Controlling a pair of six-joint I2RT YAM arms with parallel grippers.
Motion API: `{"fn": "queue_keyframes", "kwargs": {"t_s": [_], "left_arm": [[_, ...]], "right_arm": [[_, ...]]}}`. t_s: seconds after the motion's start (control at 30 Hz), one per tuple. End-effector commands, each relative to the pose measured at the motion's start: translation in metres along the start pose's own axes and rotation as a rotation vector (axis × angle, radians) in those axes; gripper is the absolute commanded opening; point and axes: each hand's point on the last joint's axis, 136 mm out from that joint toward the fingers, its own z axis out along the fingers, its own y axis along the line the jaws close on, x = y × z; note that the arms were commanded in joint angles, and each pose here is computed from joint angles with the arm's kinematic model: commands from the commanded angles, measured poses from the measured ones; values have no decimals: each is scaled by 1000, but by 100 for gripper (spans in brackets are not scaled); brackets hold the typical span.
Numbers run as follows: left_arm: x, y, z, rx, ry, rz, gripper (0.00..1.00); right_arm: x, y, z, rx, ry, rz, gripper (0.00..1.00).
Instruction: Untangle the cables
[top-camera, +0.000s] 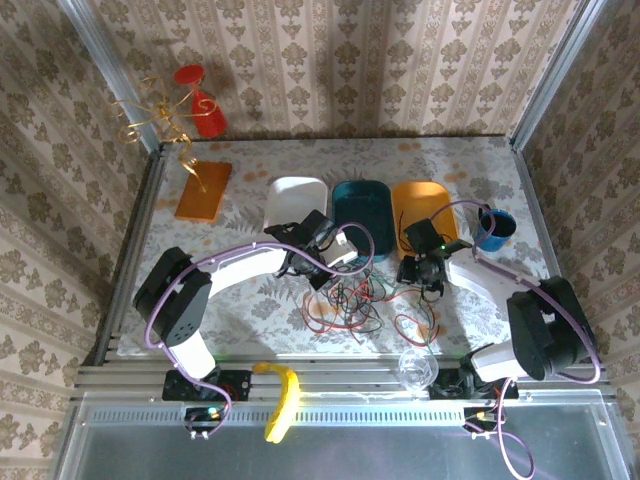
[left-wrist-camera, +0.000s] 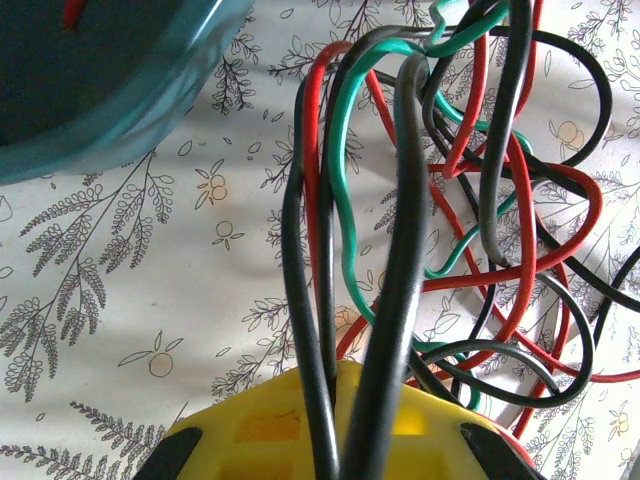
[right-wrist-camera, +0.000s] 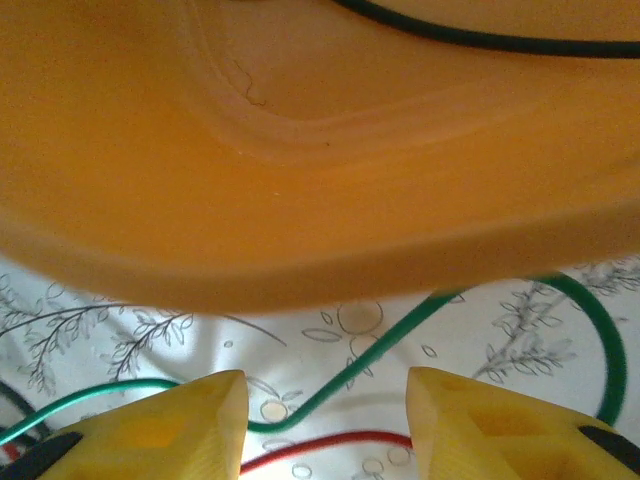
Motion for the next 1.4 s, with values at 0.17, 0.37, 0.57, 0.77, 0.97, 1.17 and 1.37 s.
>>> {"fn": "queue_keyframes", "kwargs": {"t_s": [0.17,0.37,0.57,0.77,0.97,1.17,1.37], "left_arm": [[-5,-4,-7,1,-8,26,0],[-1,-3,-7,-8,-5,22,0],[6,2,-6,-25,15,18,0],[13,8,-7,-36,27,7,0],[18,12,-10,-46,38,-2,0],[21,11,-13,-40,37,1,0],[-6,-6,-12,-11,10,70,0]], "right_arm": [[-10,9,15,-10,-2,33,8],[-9,-14,-6,85,-88,53,0],[-2,-47,-50,220,-244,77,0],[-12,-88,-87,384,-419,125,0],[-33,-91,-110,452,-494,104,0],[-45,-73,-126,506,-568,30,0],[-58,3,-118,371,-625,-72,0]]}}
